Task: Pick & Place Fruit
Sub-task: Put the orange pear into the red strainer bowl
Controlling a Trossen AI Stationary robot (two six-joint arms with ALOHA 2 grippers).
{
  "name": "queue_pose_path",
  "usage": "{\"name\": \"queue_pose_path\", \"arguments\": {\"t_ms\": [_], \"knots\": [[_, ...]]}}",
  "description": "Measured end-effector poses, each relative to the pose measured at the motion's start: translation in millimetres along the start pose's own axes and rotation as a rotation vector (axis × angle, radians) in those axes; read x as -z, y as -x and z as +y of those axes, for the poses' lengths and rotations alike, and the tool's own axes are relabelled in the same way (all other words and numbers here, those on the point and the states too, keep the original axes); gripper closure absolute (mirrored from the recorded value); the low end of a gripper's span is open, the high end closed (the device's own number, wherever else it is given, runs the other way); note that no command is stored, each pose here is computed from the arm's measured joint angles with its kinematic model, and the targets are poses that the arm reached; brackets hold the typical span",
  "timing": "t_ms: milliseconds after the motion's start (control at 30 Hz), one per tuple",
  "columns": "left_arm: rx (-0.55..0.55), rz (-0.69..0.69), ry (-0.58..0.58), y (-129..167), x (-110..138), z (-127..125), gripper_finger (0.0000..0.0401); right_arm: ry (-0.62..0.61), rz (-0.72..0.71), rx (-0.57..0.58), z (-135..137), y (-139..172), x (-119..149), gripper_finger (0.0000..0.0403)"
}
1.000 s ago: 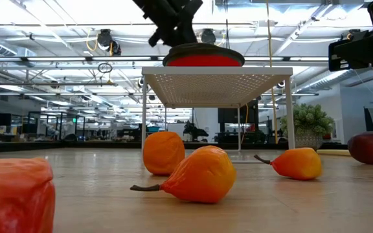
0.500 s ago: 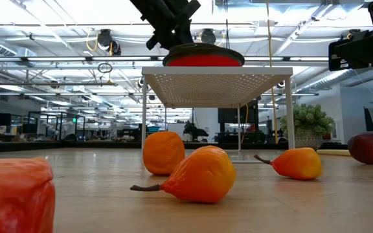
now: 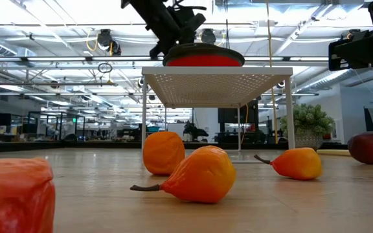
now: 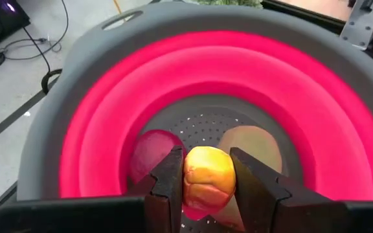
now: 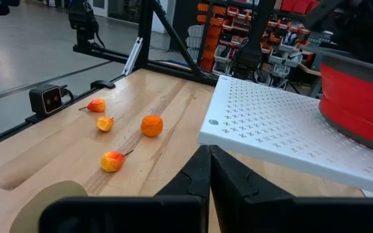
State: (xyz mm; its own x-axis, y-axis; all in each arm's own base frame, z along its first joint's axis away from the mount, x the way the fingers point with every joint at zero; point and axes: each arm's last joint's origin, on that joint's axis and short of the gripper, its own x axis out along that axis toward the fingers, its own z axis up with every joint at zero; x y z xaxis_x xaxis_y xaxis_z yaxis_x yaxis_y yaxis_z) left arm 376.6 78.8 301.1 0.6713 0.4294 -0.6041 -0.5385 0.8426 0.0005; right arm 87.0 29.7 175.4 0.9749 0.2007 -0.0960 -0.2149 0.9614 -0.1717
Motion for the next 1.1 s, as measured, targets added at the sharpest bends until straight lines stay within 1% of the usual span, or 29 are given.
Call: {"name": "queue_pose_path", "arguments": {"t_ms": [200, 733, 833, 1100], "knots": [[0.033, 0.015, 0.002, -0.5, 0.4, 0.8, 0.0295, 0.017, -0.001, 0.001, 0.0, 0.0, -0.1, 0.0403], [0.036, 0.016, 0.006, -0.6, 0.4, 1.0, 0.0293, 0.014, -0.002, 0.001, 0.0, 0.0, -0.2, 0.0403], [0.036, 0.016, 0.006, -0.6, 0.4, 1.0, 0.0283, 0.014, -0.002, 0.001, 0.0, 0.0, -0.2, 0.0403], [0.038, 0.017, 0.006, -0.6, 0.4, 0.9, 0.0237, 0.014, -0.002, 0.001, 0.0, 0.0, -0.2, 0.0403]]}}
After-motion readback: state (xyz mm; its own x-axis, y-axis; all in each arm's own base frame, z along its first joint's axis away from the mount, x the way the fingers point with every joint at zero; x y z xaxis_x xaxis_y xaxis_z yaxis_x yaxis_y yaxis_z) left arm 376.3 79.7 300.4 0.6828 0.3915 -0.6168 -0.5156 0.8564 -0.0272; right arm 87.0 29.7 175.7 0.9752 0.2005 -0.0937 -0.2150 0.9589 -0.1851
